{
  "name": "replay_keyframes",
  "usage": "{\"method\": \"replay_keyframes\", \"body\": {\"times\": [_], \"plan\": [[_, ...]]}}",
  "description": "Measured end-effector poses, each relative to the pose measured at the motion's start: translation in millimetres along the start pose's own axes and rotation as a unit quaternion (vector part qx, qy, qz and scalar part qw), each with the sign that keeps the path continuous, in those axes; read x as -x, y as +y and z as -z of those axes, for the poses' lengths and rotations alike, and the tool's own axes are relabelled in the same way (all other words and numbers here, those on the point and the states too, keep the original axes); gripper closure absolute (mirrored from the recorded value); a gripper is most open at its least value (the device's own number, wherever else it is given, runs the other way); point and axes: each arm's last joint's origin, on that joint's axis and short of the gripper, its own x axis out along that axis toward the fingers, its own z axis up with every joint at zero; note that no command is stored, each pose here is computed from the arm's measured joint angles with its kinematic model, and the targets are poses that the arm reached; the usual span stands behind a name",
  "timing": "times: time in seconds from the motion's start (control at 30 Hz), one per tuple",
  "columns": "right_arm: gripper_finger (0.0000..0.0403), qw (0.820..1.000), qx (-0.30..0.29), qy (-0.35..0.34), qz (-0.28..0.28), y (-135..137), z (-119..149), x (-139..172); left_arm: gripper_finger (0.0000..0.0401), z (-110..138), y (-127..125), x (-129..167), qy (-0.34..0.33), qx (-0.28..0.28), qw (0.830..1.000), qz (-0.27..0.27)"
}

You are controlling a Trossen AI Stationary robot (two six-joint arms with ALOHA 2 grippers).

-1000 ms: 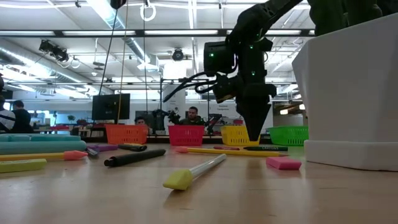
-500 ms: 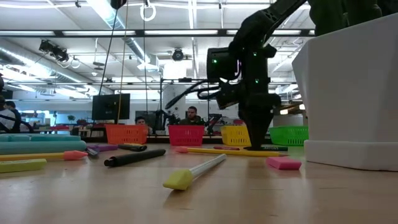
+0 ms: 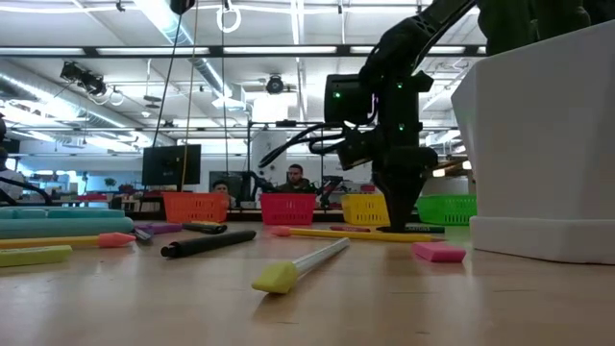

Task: Sort crayons/erasers/pens/pencils in bins
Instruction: Put the right green crayon into the yellow bin

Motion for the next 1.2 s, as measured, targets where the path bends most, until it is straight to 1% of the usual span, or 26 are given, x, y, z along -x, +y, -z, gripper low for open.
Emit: {"method": "replay_keyframes", "body": {"times": [0.27,0.4,0.57,0.77,0.87,0.97,1.1,1.2], "plan": [[0.0357,1.000,0.001,-0.006,-0.002,0.0,-1.3,-1.1,0.0322,-0.2,0.2,0.0,-0.002,0.009,1.000,-0.003],[0.0360,1.000,-0.002,-0.007,-0.003,0.0,-1.3,-1.0,0.0325,-0.2,0.2,0.1,-0.002,0.009,1.000,-0.003],[0.0361,1.000,-0.011,-0.018,-0.002,0.4,-0.7,6.1,0.0323,-0.2,0.2,0.1,-0.002,0.009,1.000,-0.003],[0.0361,0.998,-0.024,-0.055,0.001,-5.2,-1.7,27.9,0.0326,-0.3,0.1,0.1,-0.003,0.007,1.000,-0.003],[0.0361,0.997,-0.045,-0.062,0.003,-11.2,0.6,35.6,0.0328,-0.4,0.1,0.1,-0.003,0.007,1.000,-0.003],[0.0361,0.993,-0.082,-0.080,0.004,-19.5,3.3,47.5,0.0326,-0.4,0.0,0.1,-0.003,0.007,1.000,-0.002],[0.0361,0.983,-0.142,-0.112,0.007,-35.4,6.9,63.5,0.0323,-0.5,0.0,0.1,-0.004,0.008,1.000,-0.002],[0.0361,0.976,-0.174,-0.130,0.011,-50.5,10.0,71.1,0.0322,-0.5,0.0,0.1,-0.004,0.008,1.000,-0.002]]}}
